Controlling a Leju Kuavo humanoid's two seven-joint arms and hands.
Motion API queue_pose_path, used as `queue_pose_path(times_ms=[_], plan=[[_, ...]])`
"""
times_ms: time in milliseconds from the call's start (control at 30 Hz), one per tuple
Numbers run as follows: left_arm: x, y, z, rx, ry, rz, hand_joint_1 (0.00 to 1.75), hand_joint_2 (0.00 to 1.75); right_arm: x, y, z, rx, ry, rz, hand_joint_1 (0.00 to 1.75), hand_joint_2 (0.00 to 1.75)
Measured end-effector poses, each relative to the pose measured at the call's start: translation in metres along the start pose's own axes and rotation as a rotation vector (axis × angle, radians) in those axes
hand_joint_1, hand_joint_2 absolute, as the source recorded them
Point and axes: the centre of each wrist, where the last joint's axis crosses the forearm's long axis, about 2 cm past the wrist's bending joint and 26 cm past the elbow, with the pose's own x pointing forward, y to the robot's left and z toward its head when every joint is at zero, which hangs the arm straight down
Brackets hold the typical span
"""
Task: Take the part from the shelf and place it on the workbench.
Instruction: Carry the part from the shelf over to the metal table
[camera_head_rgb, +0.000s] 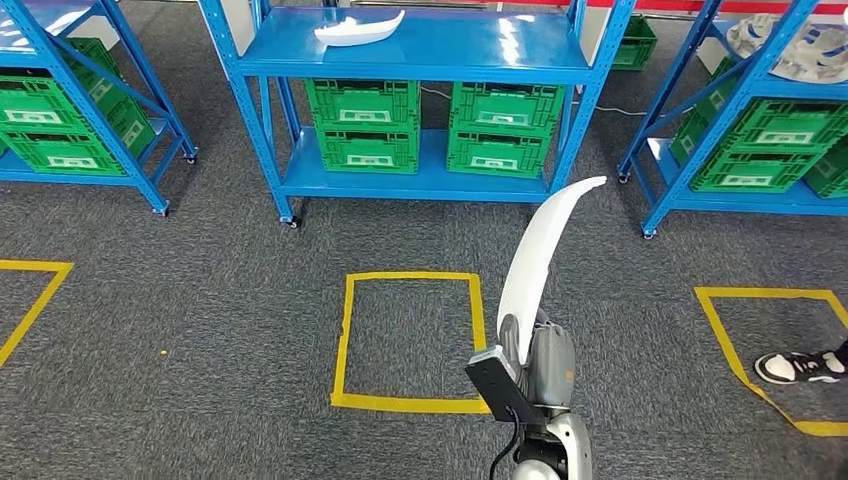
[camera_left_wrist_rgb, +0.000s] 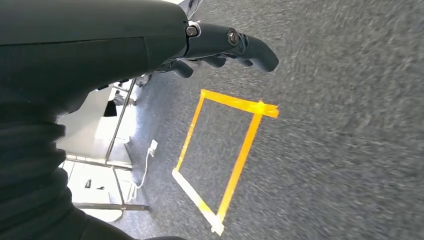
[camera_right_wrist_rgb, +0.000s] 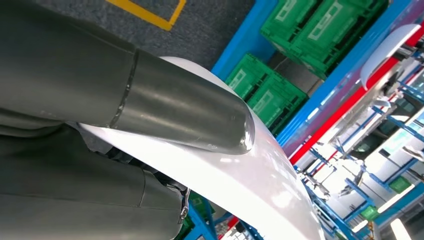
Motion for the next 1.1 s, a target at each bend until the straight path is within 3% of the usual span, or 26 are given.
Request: queue_pose_path(times_ms=[1100], plan=[[0.0010,0.0019,-0.0007,0.013,-0.005,-0.015,0.00,1.75,-0.0104,0.0036,0.0004,0.034,0.006,-0.073,1.75,0.00]])
